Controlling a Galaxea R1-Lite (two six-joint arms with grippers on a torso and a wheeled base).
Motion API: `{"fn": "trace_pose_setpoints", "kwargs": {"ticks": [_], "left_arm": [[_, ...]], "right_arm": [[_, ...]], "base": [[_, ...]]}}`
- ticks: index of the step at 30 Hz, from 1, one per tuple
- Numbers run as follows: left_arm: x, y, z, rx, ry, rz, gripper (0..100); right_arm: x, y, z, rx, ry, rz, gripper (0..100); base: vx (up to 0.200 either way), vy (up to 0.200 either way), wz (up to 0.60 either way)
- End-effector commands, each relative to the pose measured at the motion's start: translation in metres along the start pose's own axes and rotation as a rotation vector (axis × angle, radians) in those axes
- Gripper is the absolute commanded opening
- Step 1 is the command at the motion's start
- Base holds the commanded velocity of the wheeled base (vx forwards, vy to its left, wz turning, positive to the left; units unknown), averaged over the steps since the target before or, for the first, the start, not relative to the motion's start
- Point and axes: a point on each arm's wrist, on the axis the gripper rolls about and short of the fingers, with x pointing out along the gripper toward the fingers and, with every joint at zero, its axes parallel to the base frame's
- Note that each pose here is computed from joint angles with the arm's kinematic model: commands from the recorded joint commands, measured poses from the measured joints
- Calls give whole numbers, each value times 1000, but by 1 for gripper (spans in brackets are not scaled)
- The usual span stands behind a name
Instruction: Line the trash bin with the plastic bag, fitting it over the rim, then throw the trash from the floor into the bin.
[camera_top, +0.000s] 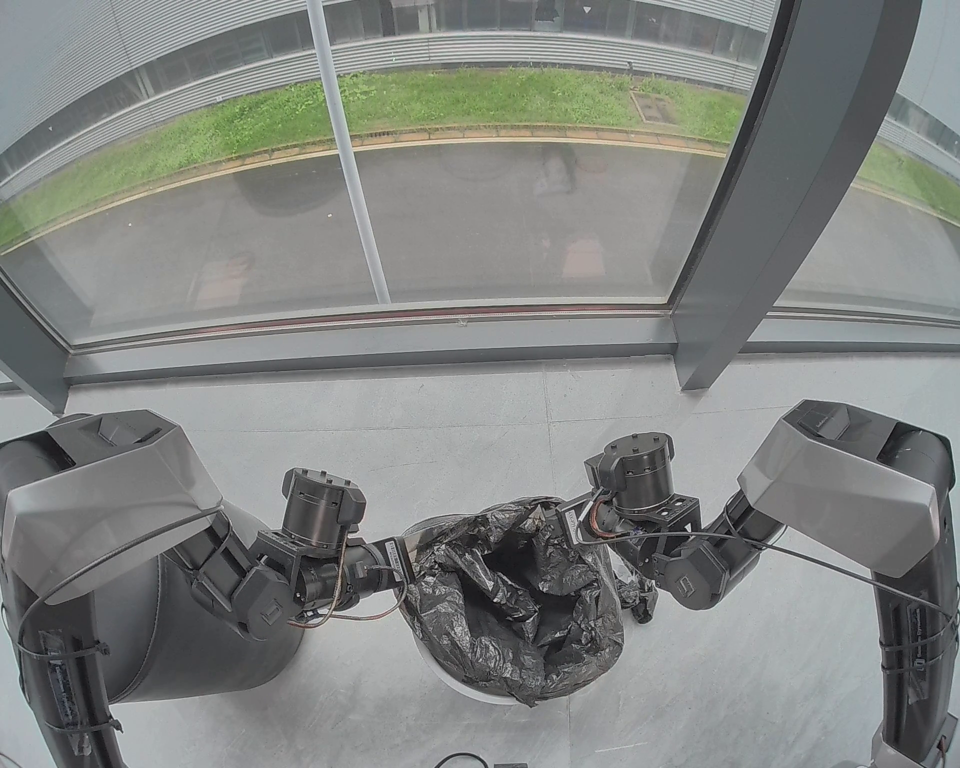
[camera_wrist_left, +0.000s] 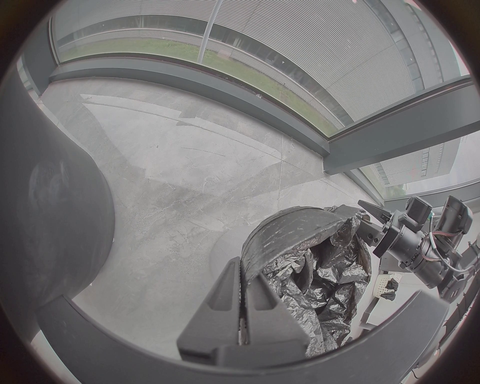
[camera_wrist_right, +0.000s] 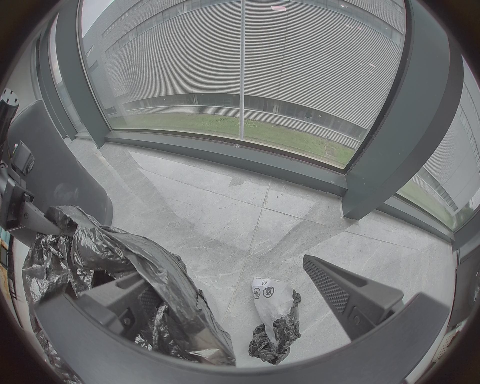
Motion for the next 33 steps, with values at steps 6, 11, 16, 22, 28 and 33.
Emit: {"fn": "trace_pose_setpoints", "kwargs": {"ticks": [6,11,16,22,28,33], "left_arm": [[-1,-1,-2,3,11,1,100],[-4,-3,0,2,-1,-5,100],[-9,-4,0,8,-7,-7,100],[-7,-1,0,1,-8,5,100],[-7,6,4,-13,-17,23,100],[-3,20,5,-9,-11,56,100]], "right_arm": [[2,0,-3,1,6,1,100],[1,0,-2,2,2,1,100],[-1,0,0,7,-1,2,100],[-1,0,1,10,-6,2,100],[0,-1,1,11,-5,0,100],[1,1,-2,12,2,1,100]], "base": [[0,0,0],[0,0,0],[0,0,0],[0,0,0],[0,0,0],[0,0,0]]}}
